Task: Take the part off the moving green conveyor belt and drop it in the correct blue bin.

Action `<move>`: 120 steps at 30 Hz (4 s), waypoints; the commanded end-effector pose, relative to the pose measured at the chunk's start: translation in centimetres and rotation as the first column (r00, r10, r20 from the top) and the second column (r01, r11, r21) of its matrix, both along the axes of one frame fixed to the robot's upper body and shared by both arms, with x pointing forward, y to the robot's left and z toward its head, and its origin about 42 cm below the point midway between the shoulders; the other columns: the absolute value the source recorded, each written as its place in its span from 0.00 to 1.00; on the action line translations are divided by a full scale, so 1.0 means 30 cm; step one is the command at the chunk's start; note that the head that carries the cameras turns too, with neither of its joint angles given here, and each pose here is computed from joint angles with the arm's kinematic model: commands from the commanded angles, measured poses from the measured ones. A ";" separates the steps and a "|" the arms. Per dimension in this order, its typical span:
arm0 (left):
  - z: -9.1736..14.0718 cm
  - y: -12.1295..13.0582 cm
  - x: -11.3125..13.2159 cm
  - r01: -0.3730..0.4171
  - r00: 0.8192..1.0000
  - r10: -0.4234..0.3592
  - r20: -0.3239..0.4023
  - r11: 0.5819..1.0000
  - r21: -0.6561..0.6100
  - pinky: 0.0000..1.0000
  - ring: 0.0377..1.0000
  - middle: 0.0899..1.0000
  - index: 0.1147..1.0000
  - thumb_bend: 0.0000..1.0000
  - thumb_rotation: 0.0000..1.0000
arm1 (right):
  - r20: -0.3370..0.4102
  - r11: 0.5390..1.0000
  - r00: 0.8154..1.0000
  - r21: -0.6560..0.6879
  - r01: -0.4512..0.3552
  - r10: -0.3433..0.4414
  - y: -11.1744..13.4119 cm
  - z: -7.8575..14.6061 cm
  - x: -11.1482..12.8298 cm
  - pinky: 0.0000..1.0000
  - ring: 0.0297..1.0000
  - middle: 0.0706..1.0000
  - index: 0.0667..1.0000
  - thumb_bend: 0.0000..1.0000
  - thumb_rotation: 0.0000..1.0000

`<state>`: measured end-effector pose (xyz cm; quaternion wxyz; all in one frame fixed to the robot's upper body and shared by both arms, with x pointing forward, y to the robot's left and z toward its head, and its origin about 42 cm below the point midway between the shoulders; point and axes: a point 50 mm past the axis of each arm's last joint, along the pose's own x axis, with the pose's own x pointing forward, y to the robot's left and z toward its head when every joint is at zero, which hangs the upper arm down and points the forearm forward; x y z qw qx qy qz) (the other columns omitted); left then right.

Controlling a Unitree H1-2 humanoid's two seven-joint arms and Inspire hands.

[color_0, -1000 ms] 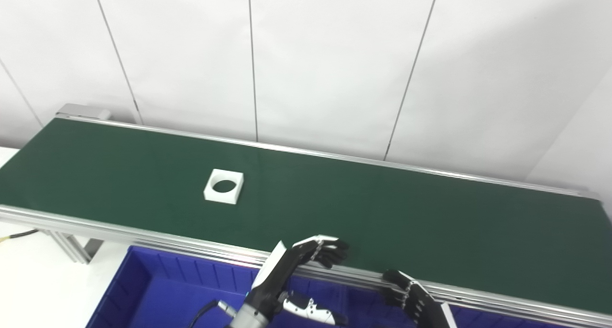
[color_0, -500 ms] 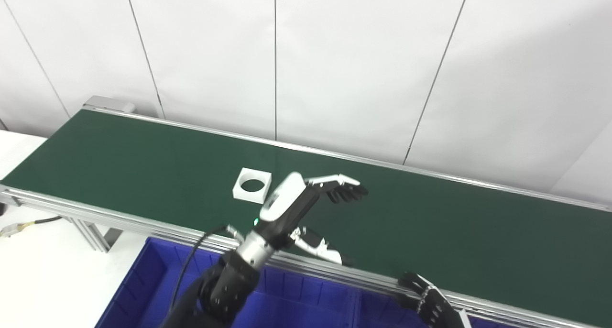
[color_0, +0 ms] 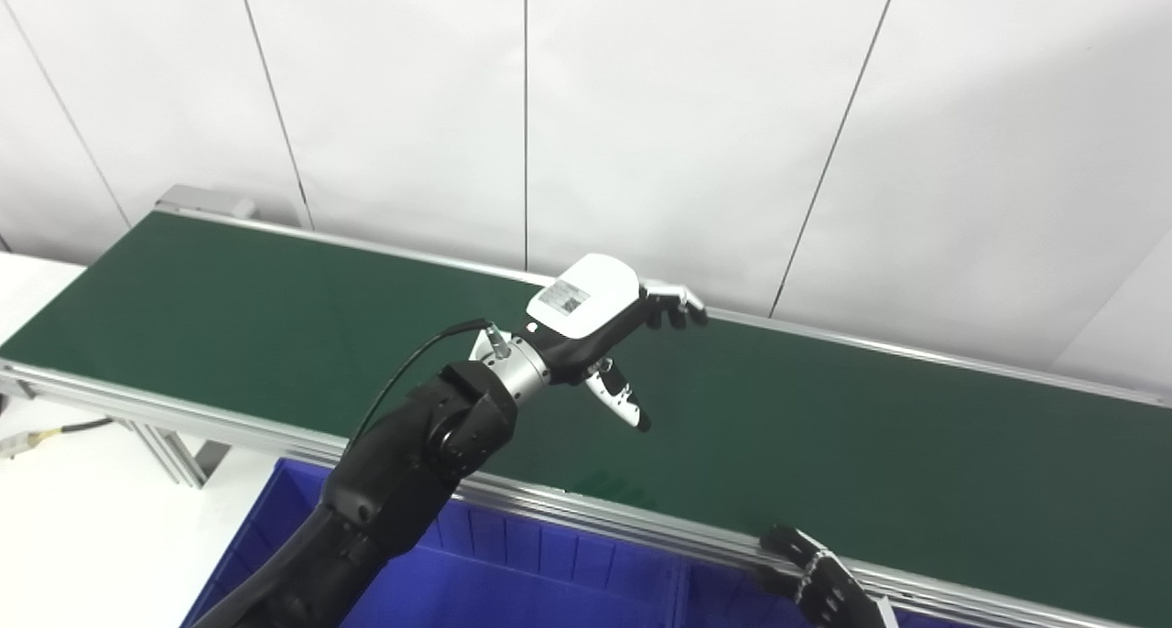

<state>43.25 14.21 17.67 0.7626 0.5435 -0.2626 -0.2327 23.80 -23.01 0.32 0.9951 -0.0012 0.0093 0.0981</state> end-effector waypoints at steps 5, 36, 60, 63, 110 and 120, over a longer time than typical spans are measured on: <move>0.068 -0.039 0.116 -0.033 0.997 0.031 0.065 0.999 0.033 0.52 0.62 0.68 0.66 0.96 0.01 | 0.063 1.000 0.998 0.008 -0.005 0.004 0.020 0.034 0.025 0.69 0.73 0.81 0.76 0.84 0.18; -0.004 -0.026 0.233 -0.174 0.966 0.217 -0.138 0.947 0.269 0.77 0.88 0.93 0.81 0.99 0.13 | 0.068 1.000 0.997 0.004 0.027 -0.027 0.071 0.038 0.016 0.69 0.73 0.81 0.75 0.85 0.20; -0.054 -0.022 0.217 -0.155 0.962 0.226 -0.151 0.913 0.378 0.71 0.81 0.83 0.79 0.97 0.12 | 0.073 0.999 0.997 0.009 0.031 -0.032 0.093 0.043 0.002 0.67 0.71 0.80 0.75 0.86 0.21; -0.062 -0.027 0.218 -0.150 0.965 0.221 -0.143 0.907 0.394 0.52 0.66 0.72 0.73 0.92 0.02 | 0.075 0.999 0.997 0.013 0.031 -0.032 0.093 0.045 0.001 0.68 0.71 0.80 0.76 0.86 0.21; 0.222 -0.069 -0.032 -0.074 0.968 0.098 -0.232 0.991 0.107 0.43 0.39 0.46 0.45 0.50 0.00 | 0.102 0.999 0.995 0.042 0.014 -0.018 0.089 0.069 0.025 0.68 0.71 0.79 0.77 0.84 0.17; 0.187 -0.015 -0.186 -0.062 0.954 0.084 -0.289 0.994 0.086 0.39 0.38 0.45 0.46 0.50 0.00 | 0.176 0.998 0.984 0.059 -0.007 -0.003 0.082 0.133 0.062 0.68 0.72 0.79 0.76 0.84 0.15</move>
